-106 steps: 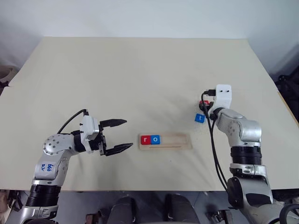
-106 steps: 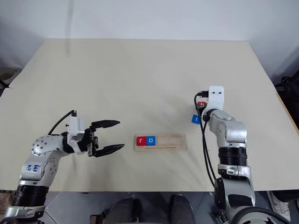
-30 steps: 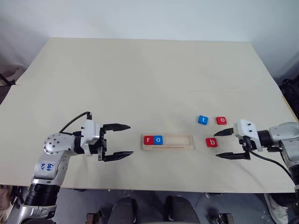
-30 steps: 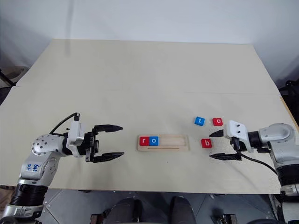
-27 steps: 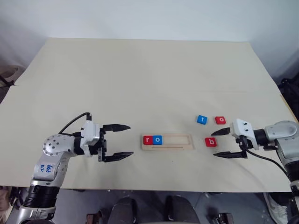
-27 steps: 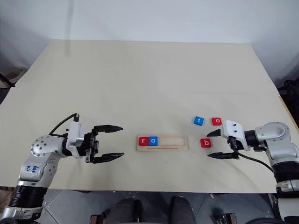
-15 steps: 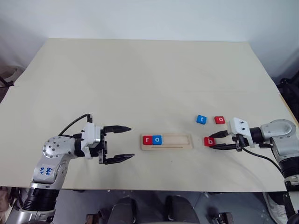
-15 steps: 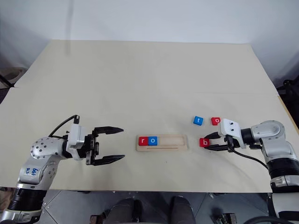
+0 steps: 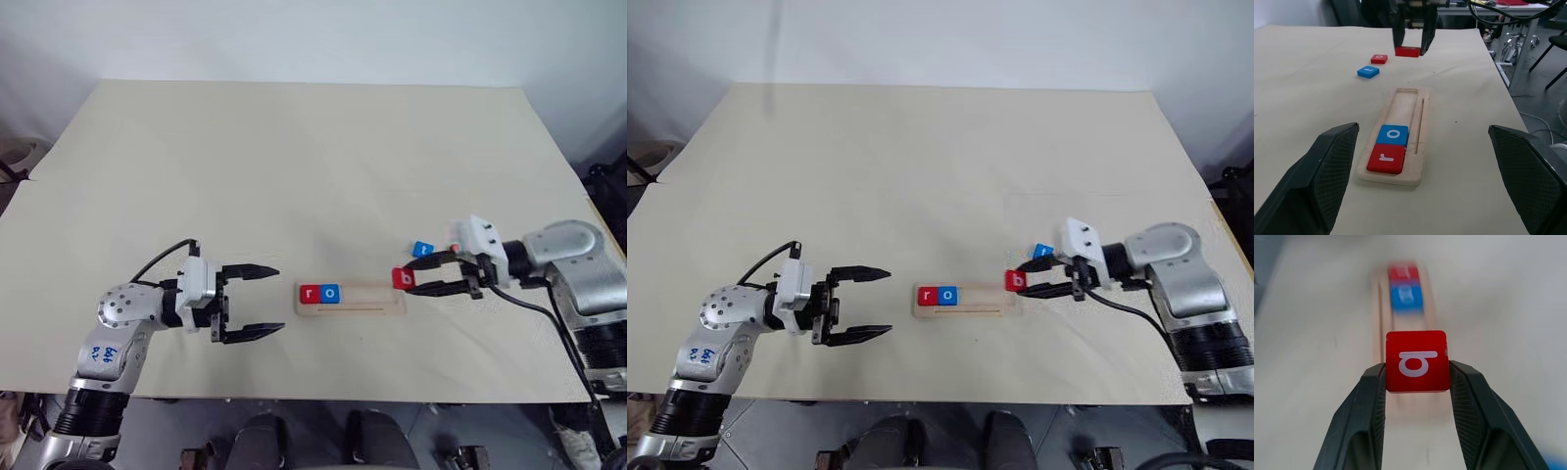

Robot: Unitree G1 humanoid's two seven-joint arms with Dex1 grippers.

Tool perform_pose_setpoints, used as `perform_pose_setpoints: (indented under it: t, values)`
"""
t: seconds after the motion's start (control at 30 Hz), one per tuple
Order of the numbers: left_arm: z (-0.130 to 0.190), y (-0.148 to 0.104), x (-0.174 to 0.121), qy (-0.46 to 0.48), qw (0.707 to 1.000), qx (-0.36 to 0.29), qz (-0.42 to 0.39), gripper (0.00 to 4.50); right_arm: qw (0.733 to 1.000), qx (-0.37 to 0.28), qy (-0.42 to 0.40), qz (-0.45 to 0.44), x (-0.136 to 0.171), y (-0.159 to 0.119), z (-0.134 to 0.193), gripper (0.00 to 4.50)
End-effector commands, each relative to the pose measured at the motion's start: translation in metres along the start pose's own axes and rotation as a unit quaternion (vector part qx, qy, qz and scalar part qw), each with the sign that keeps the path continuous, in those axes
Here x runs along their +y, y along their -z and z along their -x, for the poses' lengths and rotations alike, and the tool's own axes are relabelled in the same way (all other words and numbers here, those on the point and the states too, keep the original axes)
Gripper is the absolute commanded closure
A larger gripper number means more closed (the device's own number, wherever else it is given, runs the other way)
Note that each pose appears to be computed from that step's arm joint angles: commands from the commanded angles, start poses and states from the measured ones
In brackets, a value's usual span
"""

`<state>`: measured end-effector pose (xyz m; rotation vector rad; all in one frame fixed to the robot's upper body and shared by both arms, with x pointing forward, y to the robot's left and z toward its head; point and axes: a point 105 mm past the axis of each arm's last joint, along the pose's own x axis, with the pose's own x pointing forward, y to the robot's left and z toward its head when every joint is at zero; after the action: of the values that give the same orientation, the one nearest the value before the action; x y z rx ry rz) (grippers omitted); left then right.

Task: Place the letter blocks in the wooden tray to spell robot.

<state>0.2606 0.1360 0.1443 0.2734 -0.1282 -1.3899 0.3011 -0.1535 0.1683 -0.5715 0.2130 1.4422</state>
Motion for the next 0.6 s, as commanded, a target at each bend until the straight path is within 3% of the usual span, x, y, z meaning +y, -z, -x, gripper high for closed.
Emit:
perform_pose_setpoints:
  t: [0.03,0.23,0.6]
  values:
    - [-0.002,-0.003,0.001,0.0,1.0,-0.005,-0.011,0.0,1.0,0.011,-0.024,0.013,0.003,-0.012,-0.026,3.03]
    - [-0.002,-0.004,-0.001,-0.002,1.0,-0.004,-0.01,0.0,0.999,0.028,-0.034,0.028,-0.005,-0.01,-0.053,3.03]
    - [-0.001,-0.003,-0.006,-0.018,1.0,-0.005,-0.007,0.0,0.997,0.054,-0.046,0.04,-0.012,0.0,-0.068,3.03]
